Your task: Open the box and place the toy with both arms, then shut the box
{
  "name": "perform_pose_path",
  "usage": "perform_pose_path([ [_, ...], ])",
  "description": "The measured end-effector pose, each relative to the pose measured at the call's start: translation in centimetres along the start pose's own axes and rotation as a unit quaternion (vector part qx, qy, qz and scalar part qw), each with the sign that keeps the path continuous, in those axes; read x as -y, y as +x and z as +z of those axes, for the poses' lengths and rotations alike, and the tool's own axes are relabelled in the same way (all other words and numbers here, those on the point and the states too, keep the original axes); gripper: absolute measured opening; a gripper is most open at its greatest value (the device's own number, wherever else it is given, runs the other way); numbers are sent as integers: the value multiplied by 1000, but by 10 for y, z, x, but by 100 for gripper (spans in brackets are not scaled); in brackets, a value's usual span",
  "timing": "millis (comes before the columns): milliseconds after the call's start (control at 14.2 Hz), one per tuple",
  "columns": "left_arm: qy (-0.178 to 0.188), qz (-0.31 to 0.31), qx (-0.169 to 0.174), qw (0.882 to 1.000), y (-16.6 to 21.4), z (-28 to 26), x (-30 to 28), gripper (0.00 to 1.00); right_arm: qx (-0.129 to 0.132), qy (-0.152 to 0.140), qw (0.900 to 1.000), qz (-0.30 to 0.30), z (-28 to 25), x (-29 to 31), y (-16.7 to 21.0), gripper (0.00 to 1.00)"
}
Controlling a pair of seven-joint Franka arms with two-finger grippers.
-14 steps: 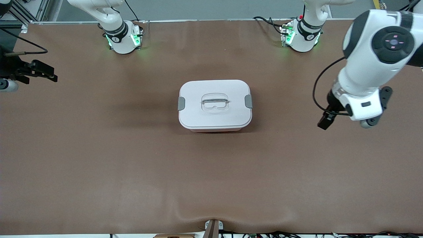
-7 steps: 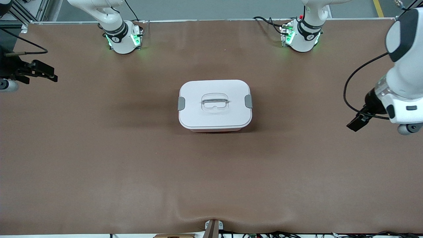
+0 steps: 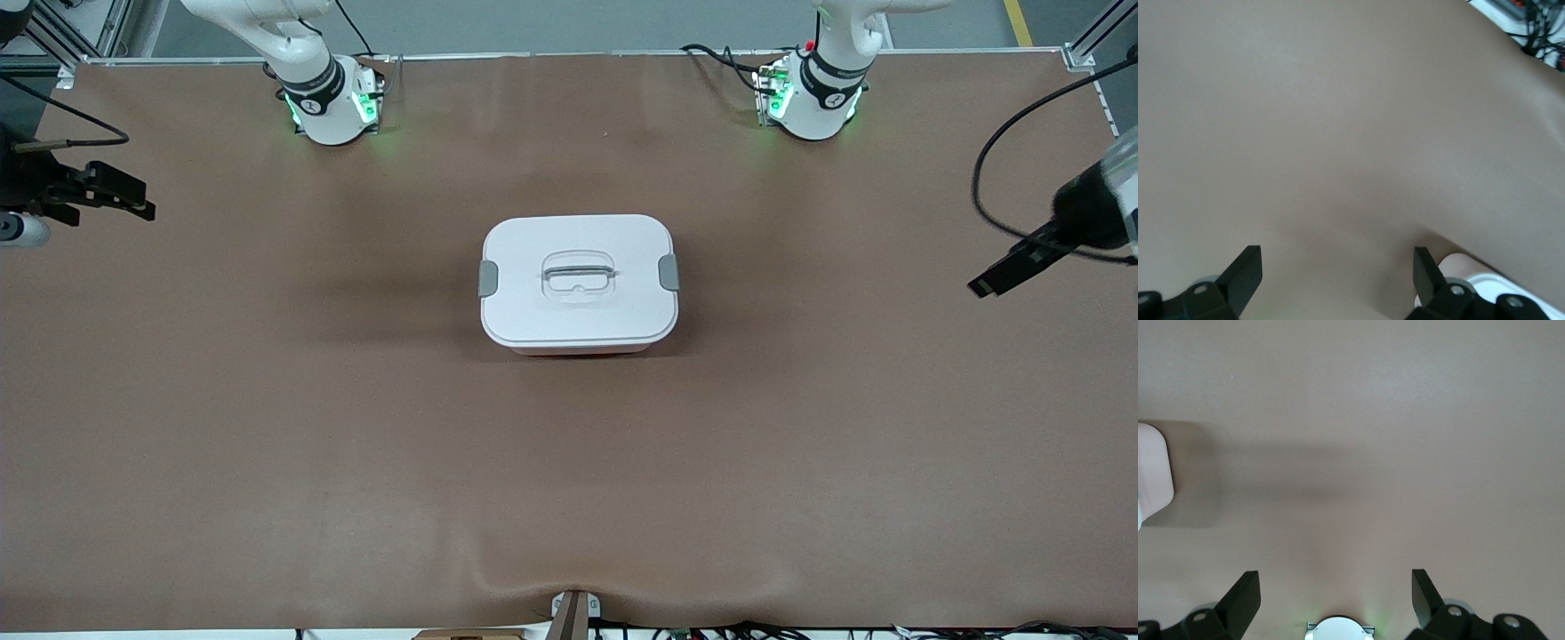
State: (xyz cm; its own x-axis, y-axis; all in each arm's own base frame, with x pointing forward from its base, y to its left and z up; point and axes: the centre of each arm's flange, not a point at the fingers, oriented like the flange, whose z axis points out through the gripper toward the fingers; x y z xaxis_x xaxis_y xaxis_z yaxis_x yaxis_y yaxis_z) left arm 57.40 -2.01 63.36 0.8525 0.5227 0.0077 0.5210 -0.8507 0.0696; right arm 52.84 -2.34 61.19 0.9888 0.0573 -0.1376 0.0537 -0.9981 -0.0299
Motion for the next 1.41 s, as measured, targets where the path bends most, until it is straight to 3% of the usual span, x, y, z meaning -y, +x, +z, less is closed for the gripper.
perform_pose_path([
  [703, 17, 152, 42, 987, -22, -30, 40, 100, -14, -1, 1000, 0, -3, 0, 3, 100],
  [1406, 79, 237, 25, 968, -69, -45, 11, 100, -21, -2, 1000, -1, 0, 1, 6, 100],
])
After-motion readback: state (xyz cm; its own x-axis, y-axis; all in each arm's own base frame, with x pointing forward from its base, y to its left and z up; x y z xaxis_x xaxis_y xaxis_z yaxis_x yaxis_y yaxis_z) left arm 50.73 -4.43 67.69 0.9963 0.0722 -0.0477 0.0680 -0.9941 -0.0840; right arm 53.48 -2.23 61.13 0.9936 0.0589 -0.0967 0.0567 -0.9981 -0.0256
